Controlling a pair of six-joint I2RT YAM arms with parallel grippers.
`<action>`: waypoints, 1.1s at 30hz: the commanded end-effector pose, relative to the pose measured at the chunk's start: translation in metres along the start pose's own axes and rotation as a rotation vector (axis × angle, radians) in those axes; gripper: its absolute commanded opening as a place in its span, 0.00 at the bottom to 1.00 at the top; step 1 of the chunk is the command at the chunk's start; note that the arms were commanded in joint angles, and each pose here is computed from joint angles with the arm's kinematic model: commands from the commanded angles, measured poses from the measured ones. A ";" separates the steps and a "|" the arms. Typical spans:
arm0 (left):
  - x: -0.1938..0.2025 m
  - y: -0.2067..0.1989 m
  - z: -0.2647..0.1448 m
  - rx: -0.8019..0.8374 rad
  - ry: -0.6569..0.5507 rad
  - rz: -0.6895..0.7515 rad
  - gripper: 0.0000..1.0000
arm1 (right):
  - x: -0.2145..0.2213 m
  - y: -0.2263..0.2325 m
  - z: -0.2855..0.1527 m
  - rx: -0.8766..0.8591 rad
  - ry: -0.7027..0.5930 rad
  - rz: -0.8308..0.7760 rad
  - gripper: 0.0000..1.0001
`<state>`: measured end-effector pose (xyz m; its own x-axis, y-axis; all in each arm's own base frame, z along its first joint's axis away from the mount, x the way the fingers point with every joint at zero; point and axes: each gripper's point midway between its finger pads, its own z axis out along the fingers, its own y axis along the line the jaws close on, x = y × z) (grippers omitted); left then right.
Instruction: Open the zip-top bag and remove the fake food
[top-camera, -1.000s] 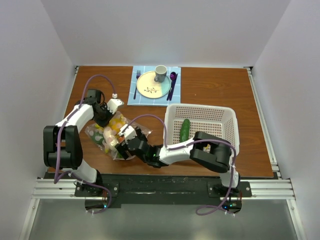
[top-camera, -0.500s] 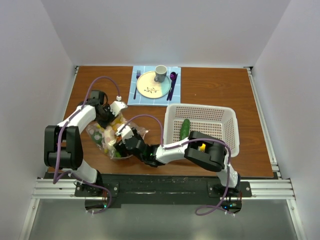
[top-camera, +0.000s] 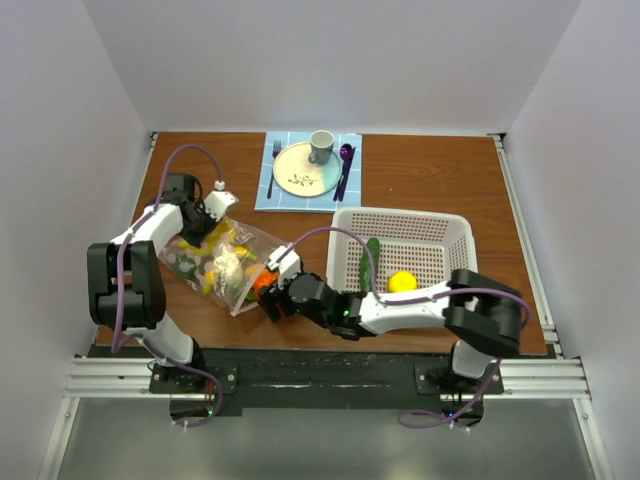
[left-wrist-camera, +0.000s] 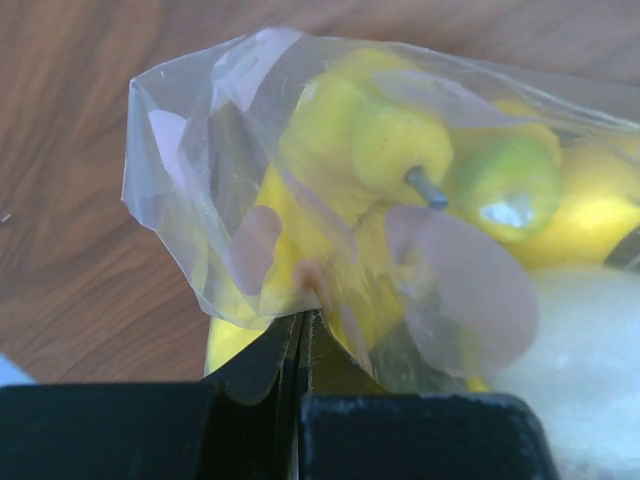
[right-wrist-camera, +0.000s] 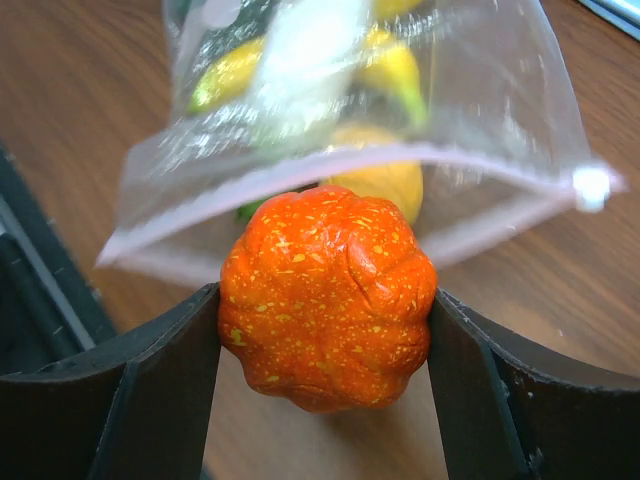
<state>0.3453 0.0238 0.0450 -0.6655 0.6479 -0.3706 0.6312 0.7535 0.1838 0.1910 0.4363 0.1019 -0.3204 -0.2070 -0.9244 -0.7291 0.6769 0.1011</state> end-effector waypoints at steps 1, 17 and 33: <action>-0.005 0.041 -0.009 -0.132 -0.003 -0.055 0.00 | -0.008 -0.005 -0.036 -0.009 0.030 0.040 0.29; -0.089 -0.017 -0.107 0.074 -0.188 -0.036 0.00 | -0.027 -0.187 -0.149 0.809 -0.142 0.161 0.40; -0.060 0.003 -0.074 -0.064 -0.094 -0.034 0.00 | -0.059 -0.053 -0.116 0.365 -0.124 -0.112 0.90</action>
<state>0.3516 -0.0180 0.1543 -0.6202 0.6145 -0.4876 0.6195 0.7650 0.1762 0.2091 0.2743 0.1692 -0.2375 -0.2242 -0.9452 -0.3094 0.9398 -0.1451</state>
